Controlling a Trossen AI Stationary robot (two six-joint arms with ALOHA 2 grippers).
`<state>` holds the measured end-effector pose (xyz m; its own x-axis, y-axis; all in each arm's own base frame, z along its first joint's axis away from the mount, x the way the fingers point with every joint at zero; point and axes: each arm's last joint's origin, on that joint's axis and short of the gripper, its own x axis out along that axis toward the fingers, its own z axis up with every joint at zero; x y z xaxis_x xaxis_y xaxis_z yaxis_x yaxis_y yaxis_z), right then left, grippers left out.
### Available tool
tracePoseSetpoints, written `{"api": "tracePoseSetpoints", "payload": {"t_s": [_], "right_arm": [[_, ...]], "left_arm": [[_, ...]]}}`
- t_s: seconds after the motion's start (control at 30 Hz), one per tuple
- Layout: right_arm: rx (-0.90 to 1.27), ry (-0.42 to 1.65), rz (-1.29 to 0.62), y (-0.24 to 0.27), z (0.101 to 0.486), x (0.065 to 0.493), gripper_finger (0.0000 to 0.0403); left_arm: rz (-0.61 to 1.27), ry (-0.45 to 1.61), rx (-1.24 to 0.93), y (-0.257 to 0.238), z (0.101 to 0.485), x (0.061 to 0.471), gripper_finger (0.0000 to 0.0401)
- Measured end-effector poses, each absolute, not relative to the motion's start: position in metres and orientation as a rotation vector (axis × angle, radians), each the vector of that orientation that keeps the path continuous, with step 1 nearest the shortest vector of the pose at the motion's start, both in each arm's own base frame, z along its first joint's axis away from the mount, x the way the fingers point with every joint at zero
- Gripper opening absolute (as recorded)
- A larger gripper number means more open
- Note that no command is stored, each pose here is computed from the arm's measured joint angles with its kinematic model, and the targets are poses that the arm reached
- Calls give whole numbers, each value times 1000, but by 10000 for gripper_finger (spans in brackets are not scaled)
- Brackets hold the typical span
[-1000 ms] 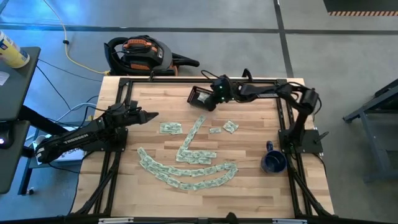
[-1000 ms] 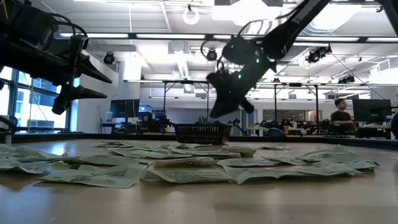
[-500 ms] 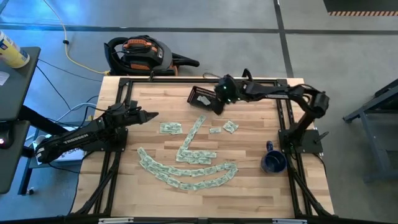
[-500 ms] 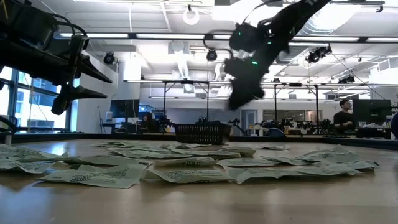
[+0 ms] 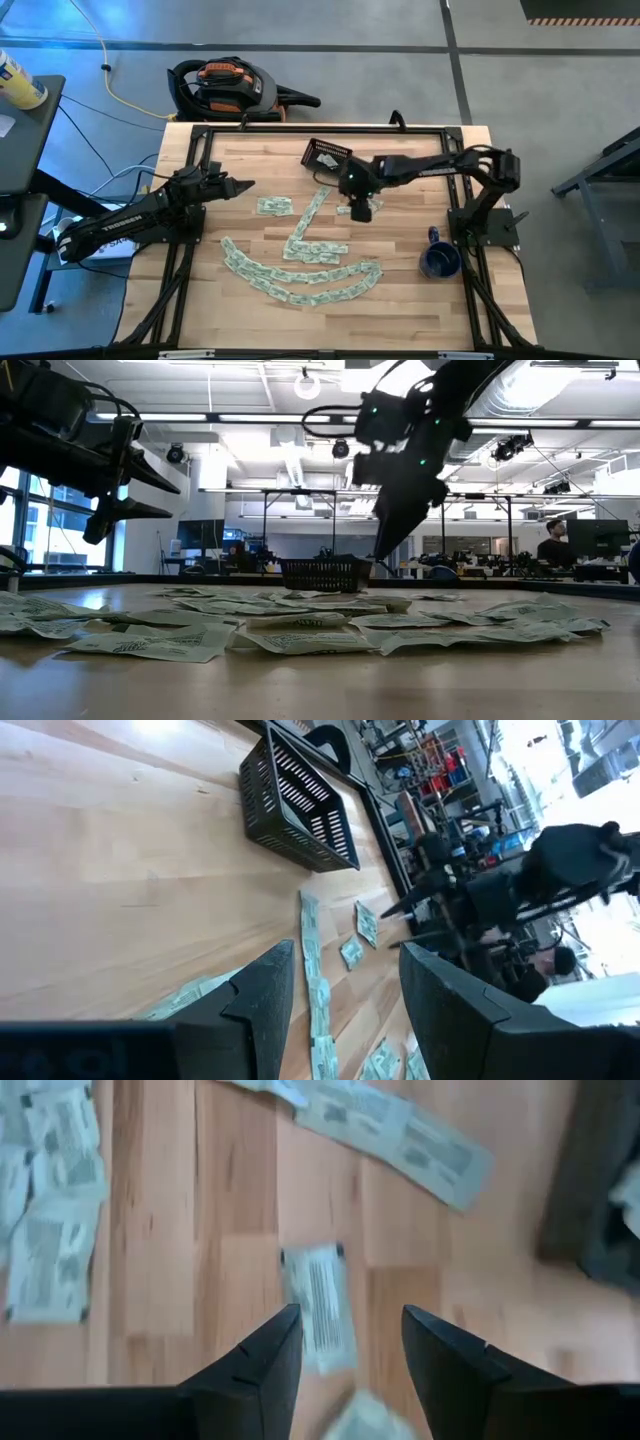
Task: Pick and place Stevia / Truvia into bins
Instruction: Put the stevia packet into the black bin
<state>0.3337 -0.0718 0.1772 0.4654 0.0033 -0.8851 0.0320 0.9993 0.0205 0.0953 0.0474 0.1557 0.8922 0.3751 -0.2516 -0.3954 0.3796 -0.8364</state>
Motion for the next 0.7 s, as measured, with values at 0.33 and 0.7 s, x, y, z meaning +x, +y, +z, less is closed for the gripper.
{"api": "tracePoseSetpoints", "payload": {"t_s": [0.33,0.7], "right_arm": [[72,1170,-34,-65,143,344,173],[183,1216,-74,-65,127,346,107]], "left_arm": [[486,24,-1079,47,156,95,216],[481,26,-1080,47,156,95,216]]}}
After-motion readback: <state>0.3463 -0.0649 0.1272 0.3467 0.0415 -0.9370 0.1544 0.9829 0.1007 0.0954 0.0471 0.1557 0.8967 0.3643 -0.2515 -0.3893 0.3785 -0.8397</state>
